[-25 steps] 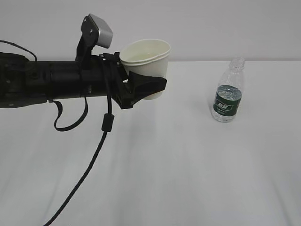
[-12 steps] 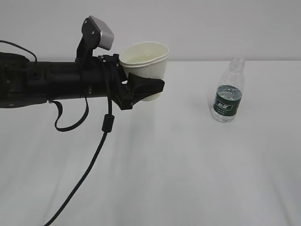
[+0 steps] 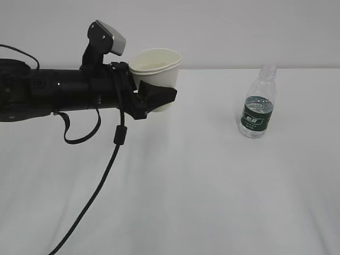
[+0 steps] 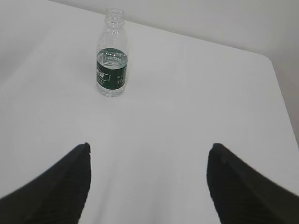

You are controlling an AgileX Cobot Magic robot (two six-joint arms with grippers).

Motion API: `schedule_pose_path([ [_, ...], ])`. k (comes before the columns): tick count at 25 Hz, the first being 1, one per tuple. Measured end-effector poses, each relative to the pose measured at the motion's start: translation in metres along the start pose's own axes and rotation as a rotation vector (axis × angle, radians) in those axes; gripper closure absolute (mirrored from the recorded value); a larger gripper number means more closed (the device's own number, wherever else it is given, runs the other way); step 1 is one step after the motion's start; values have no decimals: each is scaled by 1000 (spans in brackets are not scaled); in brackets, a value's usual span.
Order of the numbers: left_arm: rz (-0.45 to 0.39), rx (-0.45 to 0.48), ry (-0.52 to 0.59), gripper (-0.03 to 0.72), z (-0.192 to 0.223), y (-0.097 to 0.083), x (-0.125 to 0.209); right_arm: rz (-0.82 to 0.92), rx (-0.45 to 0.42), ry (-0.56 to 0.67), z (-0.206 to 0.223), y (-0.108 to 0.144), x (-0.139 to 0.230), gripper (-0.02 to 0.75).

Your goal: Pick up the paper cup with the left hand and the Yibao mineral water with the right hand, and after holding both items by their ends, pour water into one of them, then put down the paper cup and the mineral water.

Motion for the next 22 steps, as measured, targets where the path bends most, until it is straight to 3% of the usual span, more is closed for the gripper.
schedule_pose_path([
  [11,-46,-123,-12,241,-20,40,1,0,0,0,0,0,0,153],
  [22,-70,-202,-24,241,-39,69,2,0,0,0,0,0,0,153],
])
Point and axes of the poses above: a point on each arm's last joint axis where the gripper is mounted, z pointing out along that axis toward the gripper, y along the wrist's bending axis when the last joint is at zero, x = y × z, the point moved 4 cm from there along z, pointing out along that axis toward the gripper, and after that the axes turned 4 degrees about -z, right-handed, at the moved point
